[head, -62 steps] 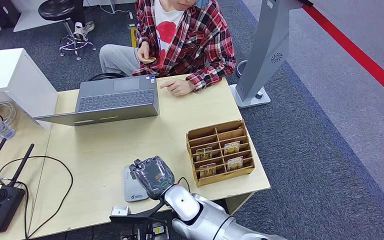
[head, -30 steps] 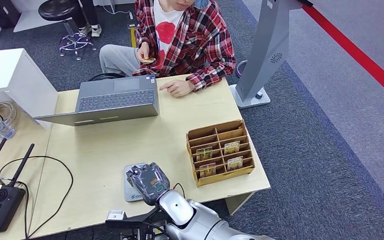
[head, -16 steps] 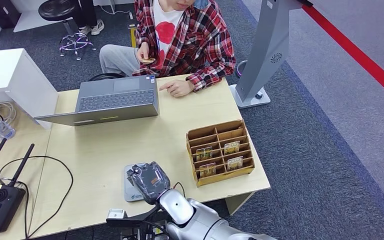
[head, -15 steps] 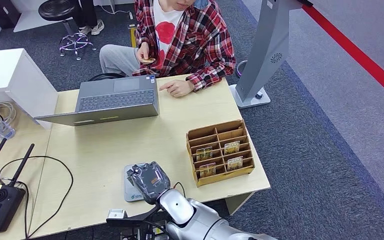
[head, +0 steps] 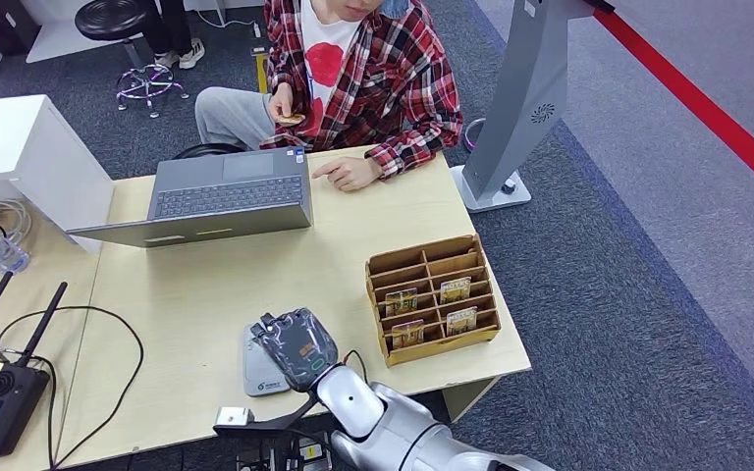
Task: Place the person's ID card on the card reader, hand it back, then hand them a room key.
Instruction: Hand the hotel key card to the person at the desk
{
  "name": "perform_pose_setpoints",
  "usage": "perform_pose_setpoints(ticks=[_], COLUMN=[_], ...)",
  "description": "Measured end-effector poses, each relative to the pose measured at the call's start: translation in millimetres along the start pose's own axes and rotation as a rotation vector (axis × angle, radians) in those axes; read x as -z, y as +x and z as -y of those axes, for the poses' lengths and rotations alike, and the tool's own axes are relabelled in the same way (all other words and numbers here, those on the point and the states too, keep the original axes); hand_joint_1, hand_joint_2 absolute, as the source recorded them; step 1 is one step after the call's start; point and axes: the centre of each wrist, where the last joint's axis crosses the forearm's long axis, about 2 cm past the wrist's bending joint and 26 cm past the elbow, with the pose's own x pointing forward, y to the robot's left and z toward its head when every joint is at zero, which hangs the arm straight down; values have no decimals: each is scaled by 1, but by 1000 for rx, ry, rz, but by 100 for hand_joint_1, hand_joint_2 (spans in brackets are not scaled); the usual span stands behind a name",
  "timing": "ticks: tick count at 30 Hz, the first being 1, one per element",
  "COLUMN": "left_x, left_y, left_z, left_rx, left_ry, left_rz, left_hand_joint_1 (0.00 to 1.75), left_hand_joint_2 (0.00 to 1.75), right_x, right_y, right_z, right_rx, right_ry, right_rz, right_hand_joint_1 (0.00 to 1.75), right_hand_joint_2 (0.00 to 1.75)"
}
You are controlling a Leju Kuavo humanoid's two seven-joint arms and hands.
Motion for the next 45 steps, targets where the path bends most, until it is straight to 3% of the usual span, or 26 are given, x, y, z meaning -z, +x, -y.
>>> perform_pose_setpoints(ticks=[10,45], left_x=[0,0], left_y=[0,0], left_z=[0,0], left_rx=[7,33], left_ry=[0,-1], left_rz=[-4,-7], left_hand_joint_1=[0,0], left_hand_joint_2=[0,0], right_x=[4,-12], right_y=[-2,1], right_z=[6,-10], right_rx=[-17,44], right_ry=[-37,32], right_rz=[5,-38], right_hand_joint_1=[175,175], right_hand_joint_2=[175,175])
